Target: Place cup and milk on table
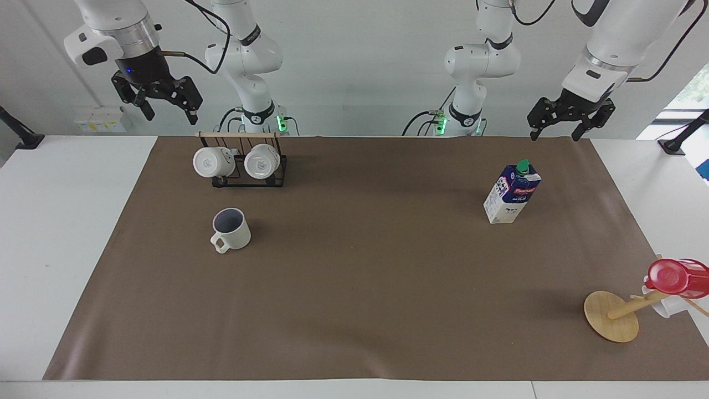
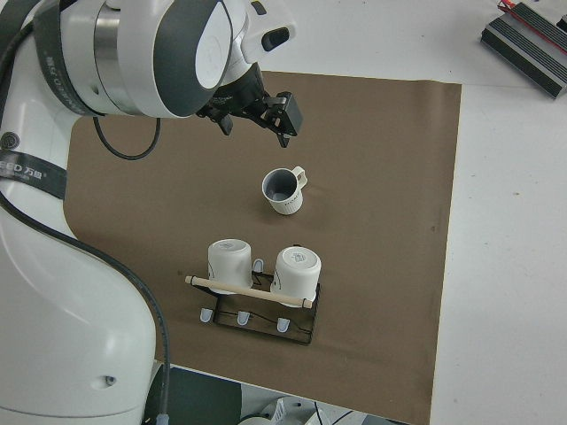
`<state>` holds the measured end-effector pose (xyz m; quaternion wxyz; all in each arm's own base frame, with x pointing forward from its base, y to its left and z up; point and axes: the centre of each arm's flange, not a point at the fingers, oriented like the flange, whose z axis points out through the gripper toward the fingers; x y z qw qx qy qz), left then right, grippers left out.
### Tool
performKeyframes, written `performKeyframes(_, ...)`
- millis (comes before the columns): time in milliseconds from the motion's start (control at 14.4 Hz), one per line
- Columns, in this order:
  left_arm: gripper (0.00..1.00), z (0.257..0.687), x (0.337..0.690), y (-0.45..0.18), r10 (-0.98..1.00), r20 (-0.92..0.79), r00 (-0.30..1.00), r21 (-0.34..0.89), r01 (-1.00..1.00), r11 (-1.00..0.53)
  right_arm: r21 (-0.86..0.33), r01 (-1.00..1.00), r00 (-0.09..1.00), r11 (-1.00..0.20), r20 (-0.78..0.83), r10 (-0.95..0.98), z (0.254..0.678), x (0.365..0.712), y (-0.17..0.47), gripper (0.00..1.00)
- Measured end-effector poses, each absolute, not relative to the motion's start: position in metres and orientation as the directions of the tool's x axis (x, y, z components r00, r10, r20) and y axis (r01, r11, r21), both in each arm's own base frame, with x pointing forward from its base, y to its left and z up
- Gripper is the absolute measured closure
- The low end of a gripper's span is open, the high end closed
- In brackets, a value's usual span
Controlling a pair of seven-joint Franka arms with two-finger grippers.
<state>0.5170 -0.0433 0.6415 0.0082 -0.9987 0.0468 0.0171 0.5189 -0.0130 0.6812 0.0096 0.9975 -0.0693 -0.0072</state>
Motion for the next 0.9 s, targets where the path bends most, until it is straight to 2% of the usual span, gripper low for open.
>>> performKeyframes(905, 0.0, 0.6415, 0.517, -0.0433, -0.093, -0.035, 0.995, -0.015, -0.094, -0.995, 0.021, -0.137, 0.99, -0.99, -0.035, -0.138, 0.6713, 0.5182, -0.013, 0.0)
